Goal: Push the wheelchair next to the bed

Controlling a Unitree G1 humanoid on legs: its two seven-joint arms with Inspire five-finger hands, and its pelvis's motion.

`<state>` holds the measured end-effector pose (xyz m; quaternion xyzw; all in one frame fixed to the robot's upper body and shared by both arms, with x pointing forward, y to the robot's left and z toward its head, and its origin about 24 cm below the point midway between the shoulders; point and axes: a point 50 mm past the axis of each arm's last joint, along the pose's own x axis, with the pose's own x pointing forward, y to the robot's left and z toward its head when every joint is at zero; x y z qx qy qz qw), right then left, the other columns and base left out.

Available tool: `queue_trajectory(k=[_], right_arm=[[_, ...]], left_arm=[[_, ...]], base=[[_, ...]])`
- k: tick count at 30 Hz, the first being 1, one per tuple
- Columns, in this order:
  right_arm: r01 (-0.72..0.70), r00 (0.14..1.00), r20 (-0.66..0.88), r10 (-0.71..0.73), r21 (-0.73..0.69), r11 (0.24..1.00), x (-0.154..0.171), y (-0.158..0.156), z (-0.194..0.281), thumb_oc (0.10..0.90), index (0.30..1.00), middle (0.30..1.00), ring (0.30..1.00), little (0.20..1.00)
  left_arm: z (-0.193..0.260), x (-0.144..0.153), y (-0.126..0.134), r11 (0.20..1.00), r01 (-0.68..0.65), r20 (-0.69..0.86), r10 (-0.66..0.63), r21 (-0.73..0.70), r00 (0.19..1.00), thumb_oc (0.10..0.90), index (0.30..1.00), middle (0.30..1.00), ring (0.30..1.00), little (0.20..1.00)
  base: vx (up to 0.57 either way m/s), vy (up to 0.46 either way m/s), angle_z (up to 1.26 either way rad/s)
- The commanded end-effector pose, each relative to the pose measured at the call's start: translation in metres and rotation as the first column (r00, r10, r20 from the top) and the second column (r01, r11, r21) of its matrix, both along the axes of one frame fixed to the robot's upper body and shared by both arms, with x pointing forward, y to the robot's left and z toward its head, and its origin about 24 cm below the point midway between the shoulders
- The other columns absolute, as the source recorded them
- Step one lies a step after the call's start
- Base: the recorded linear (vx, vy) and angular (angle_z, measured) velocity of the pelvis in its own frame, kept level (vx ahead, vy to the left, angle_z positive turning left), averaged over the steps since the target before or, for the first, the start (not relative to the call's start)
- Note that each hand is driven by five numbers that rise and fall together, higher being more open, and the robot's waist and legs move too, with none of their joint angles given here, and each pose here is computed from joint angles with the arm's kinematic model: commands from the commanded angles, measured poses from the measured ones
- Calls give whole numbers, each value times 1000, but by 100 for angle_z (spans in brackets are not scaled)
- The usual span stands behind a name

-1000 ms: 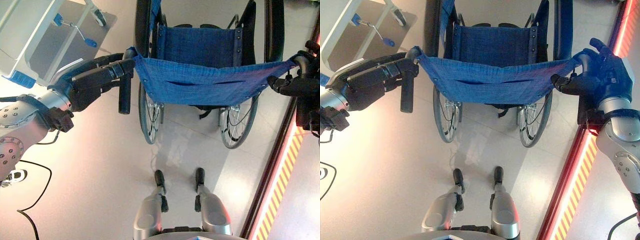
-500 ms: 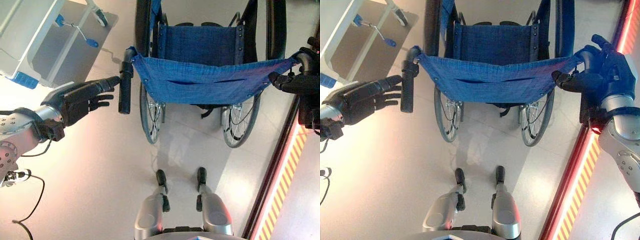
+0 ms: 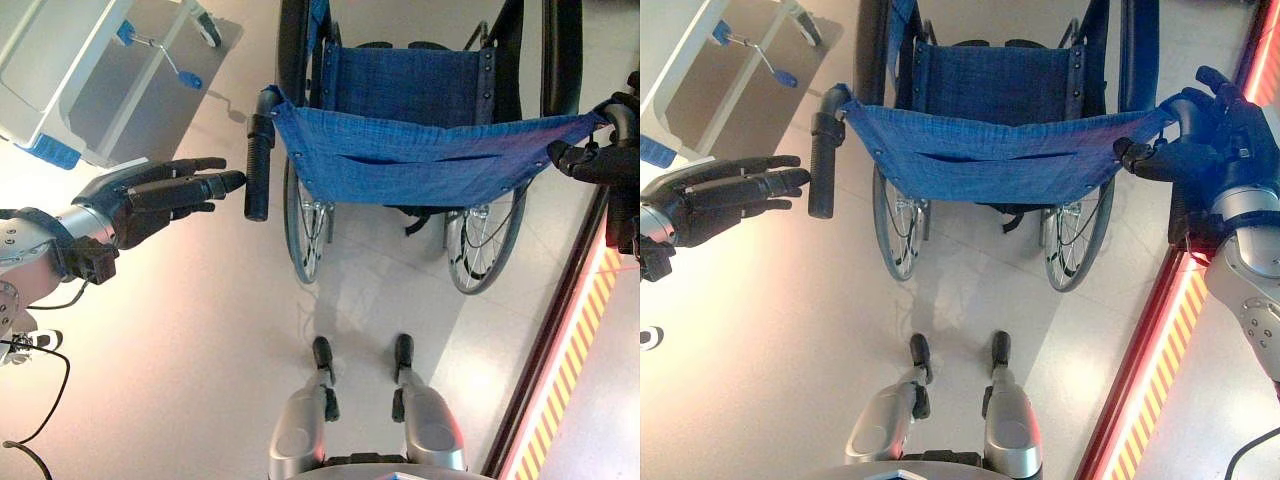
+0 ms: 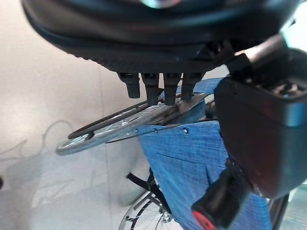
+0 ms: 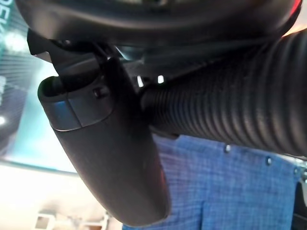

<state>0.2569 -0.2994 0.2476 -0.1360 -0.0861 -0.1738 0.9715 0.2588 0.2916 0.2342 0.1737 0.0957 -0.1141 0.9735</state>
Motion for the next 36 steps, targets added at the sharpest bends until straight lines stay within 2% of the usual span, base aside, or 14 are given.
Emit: queue_trajectory(k=[1, 12, 19, 25, 31, 36], right_arm=[[-19, 983, 182, 28, -52, 998, -2, 6, 47, 800, 900, 900, 900, 900], [-24, 984, 173, 30, -38, 999, -1, 5, 38, 800, 900, 900, 900, 900], [-31, 984, 176, 37, -39, 999, -2, 7, 40, 800, 900, 900, 900, 900], [-39, 982, 183, 46, -43, 998, -2, 9, 44, 800, 900, 900, 900, 900], [-45, 982, 181, 51, -37, 998, -3, 11, 46, 800, 900, 900, 900, 900], [-47, 983, 178, 52, -33, 998, -3, 9, 44, 800, 900, 900, 900, 900]], left_arm=[[66, -4, -13, 999, 49, 300, -46, -1, 953, 800, 900, 900, 900, 900], [86, -5, -29, 981, 92, 477, 1, -173, 879, 800, 900, 900, 900, 900], [83, -5, -27, 966, 81, 483, 50, -246, 874, 800, 900, 900, 900, 900], [71, -3, -31, 980, 109, 408, -32, -168, 913, 800, 900, 900, 900, 900], [54, -1, -38, 985, 171, 259, -156, -35, 953, 800, 900, 900, 900, 900], [49, -2, -42, 978, 208, 211, -197, -26, 957, 800, 900, 900, 900, 900]], base=[[0, 0, 0], [1, 2, -1], [-4, 7, -2], [0, 0, 0], [0, 0, 0], [0, 0, 0]])
